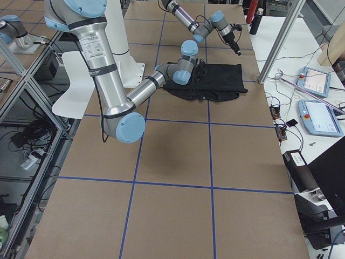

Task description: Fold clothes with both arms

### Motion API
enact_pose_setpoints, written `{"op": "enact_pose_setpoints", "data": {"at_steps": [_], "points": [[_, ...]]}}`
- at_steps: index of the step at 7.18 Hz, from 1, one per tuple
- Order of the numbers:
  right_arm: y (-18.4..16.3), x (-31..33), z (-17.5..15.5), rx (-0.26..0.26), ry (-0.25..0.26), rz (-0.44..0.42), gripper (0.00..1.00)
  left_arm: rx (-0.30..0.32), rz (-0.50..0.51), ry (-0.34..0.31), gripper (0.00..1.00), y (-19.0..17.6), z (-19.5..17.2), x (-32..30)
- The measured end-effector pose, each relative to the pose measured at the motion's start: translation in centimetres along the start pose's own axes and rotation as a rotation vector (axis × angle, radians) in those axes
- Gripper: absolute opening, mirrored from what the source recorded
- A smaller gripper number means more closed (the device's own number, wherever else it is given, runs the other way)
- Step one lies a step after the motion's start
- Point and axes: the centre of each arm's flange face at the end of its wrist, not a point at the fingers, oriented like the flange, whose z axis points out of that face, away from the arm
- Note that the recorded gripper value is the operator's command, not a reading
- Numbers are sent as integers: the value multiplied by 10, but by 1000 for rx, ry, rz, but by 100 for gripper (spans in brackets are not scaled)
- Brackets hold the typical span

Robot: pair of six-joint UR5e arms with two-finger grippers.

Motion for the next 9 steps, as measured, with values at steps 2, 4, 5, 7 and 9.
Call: {"op": "enact_pose_setpoints", "data": {"at_steps": [2, 4, 5, 7, 9], "points": [[56, -4, 33, 21, 70, -136, 97, -55, 17, 0, 100, 12, -40, -26], [104, 20, 71, 21, 207, -459, 86, -100, 39, -10, 100, 25, -80, -50], [127, 32, 87, 27, 293, -626, 77, -107, 45, -13, 100, 27, -87, -53], [169, 34, 104, 27, 469, -933, 73, -109, 45, -13, 100, 27, -91, -54], [196, 27, 122, 24, 576, -1086, 70, -109, 43, -13, 100, 28, -91, -54]]}}
